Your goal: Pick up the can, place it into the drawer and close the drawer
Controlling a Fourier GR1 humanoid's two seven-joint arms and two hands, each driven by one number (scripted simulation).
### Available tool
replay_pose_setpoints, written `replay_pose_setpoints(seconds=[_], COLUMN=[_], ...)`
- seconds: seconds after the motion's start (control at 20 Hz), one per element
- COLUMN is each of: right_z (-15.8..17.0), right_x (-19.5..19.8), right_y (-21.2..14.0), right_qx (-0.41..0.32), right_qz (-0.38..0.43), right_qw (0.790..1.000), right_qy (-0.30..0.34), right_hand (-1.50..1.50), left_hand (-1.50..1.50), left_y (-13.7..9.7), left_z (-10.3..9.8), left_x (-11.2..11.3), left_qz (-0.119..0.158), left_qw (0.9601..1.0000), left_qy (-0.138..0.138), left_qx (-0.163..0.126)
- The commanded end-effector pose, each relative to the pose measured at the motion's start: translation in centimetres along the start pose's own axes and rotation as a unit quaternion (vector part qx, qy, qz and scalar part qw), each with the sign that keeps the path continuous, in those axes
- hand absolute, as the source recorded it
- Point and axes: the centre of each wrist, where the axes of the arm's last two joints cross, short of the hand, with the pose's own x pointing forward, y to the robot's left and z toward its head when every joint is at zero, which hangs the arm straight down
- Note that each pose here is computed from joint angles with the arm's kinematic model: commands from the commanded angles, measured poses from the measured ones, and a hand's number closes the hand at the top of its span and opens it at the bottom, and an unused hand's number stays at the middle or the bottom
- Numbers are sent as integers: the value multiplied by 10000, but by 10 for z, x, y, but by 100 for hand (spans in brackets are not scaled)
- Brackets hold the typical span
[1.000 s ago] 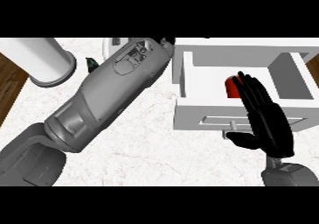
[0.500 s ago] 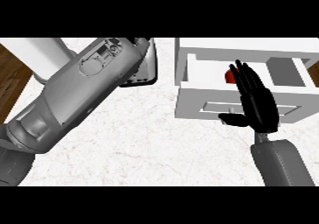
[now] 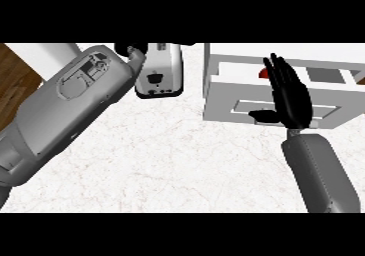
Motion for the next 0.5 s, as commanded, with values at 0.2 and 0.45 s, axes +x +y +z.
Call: replay_pose_setpoints(seconds=[0.2, 0.45], right_z=[-39, -44], right_x=[-4, -4], right_y=[11, 22], right_qx=[-37, -198], right_qz=[-91, 51], right_qw=[9994, 9987], right_qy=[347, 467], right_hand=[-150, -150], left_hand=[-150, -150], left_y=[25, 32], left_z=[15, 30], left_x=[-6, -23], left_qz=[-6, -50], left_qw=[10000, 9998], left_qy=[44, 171], left_qx=[29, -7])
